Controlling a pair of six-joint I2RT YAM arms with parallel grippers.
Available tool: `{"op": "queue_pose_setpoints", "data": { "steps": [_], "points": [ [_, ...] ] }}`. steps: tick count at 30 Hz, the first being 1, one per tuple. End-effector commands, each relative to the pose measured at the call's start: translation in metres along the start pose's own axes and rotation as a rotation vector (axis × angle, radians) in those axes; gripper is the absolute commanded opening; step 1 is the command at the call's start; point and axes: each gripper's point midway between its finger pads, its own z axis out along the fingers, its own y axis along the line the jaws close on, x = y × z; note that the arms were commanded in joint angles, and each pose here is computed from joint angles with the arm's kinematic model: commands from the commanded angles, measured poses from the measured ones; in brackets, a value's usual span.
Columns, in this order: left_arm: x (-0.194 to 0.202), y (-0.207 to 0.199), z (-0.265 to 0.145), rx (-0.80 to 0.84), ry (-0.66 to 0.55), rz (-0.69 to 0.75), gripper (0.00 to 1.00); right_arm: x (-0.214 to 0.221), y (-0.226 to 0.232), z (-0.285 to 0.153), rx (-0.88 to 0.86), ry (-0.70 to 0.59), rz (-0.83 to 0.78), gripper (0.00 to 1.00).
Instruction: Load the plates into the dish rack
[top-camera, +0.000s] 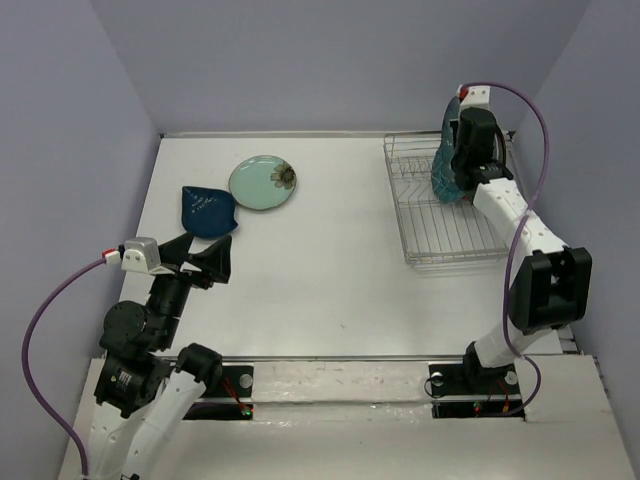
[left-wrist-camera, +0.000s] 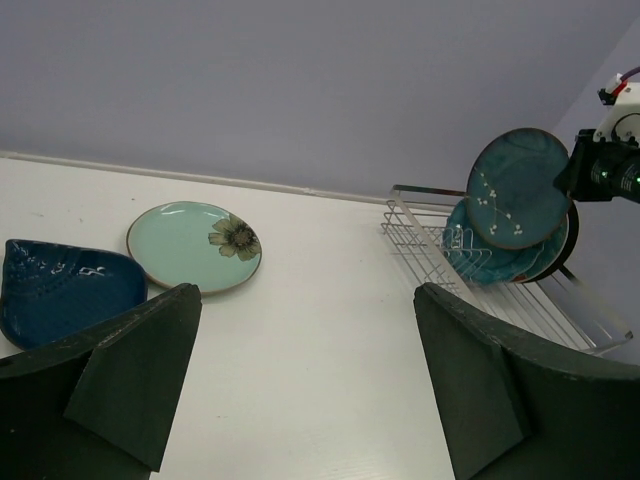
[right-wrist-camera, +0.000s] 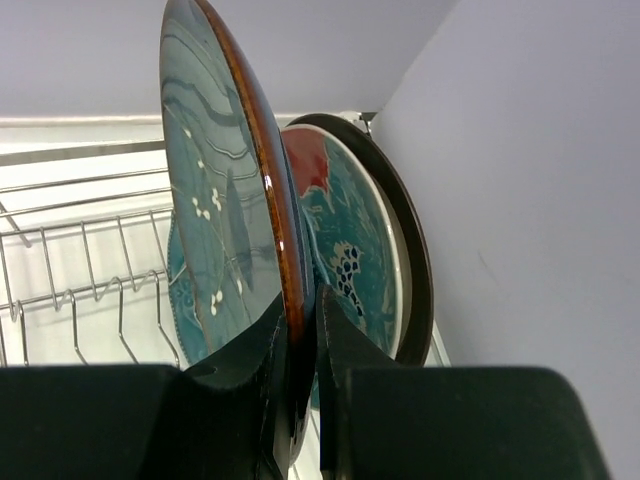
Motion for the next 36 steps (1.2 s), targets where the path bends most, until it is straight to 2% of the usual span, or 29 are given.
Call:
{"op": "queue_pose_setpoints", "data": {
  "steps": [1,15,17,20,21,24,26,29,30,31,33,34,36],
  "points": [
    [-0.008,-0.005,0.004,0.024,-0.035,0.006,0.99,-0.050,-0.014,-0.004,0.042,-0.180,0.161,0.07],
    [-0.003,-0.003,0.009,0.009,-0.014,0.004,0.99,0.033,0.044,0.018,-0.092,-0.017,0.230,0.08],
    [0.001,-0.002,0.012,-0.003,0.003,-0.002,0.99,0.036,0.045,0.017,-0.098,-0.006,0.246,0.15],
    [0.011,-0.001,0.021,-0.023,0.047,-0.020,0.99,0.036,0.043,0.012,-0.088,0.009,0.293,0.42],
    [0.015,0.000,0.025,-0.029,0.068,-0.024,0.99,0.034,0.038,0.009,-0.070,0.010,0.307,0.58],
    [0.034,0.001,0.040,-0.066,0.161,-0.045,0.99,0.025,0.033,-0.001,-0.073,0.028,0.365,0.77],
    [0.051,-0.004,0.050,-0.062,0.227,-0.094,0.99,0.013,0.028,-0.016,-0.098,0.030,0.421,0.81],
    [0.067,-0.007,0.064,-0.070,0.258,-0.167,0.99,-0.010,0.027,-0.047,-0.200,0.000,0.520,0.83],
    [0.070,-0.008,0.068,-0.080,0.259,-0.222,0.98,-0.005,0.035,-0.056,-0.260,0.012,0.534,0.83],
    [0.067,-0.010,0.074,-0.076,0.228,-0.258,0.91,-0.005,0.036,-0.065,-0.289,0.011,0.555,0.83],
    [0.089,0.002,0.083,-0.154,0.236,-0.330,0.89,-0.001,0.052,-0.093,-0.403,0.019,0.605,0.84],
    [0.087,0.003,0.090,-0.161,0.201,-0.361,0.88,0.003,0.058,-0.102,-0.435,0.024,0.612,0.84],
    [0.121,0.020,0.101,-0.253,0.231,-0.406,0.86,0.017,0.076,-0.126,-0.514,0.044,0.615,0.84]
  ]
}}
